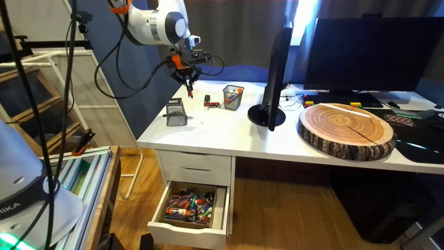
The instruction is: Pick up the red and black pen together and put them on the table, turn the gray pen holder the right way up
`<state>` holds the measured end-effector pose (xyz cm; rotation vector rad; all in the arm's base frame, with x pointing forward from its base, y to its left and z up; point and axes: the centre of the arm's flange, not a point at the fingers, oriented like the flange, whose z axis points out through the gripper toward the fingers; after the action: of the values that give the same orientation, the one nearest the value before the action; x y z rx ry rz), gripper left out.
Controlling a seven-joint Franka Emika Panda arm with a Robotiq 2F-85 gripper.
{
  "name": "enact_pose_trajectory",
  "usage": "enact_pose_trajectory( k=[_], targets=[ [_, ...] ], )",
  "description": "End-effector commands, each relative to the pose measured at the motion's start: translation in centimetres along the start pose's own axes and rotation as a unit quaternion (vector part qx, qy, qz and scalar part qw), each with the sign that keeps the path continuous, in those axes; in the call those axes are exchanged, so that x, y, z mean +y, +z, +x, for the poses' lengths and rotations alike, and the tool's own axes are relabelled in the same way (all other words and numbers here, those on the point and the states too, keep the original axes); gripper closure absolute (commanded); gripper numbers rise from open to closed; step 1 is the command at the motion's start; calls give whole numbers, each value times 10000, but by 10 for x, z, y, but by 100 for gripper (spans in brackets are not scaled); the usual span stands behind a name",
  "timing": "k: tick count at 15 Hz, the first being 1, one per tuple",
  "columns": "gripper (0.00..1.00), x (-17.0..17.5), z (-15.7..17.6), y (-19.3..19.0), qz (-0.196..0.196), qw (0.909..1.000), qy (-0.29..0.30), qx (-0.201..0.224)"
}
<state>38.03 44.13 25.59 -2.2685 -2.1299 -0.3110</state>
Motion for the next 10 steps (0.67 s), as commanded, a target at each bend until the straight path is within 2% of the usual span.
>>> enact_pose_trajectory(
  k=[1,2,10],
  targets=[
    [96,11,-3,-6,-86,9999,49,-65],
    [85,17,-5,-10,-126,9999,82,-73],
    [85,13,-4,-5,-68,9999,56,-79]
  ],
)
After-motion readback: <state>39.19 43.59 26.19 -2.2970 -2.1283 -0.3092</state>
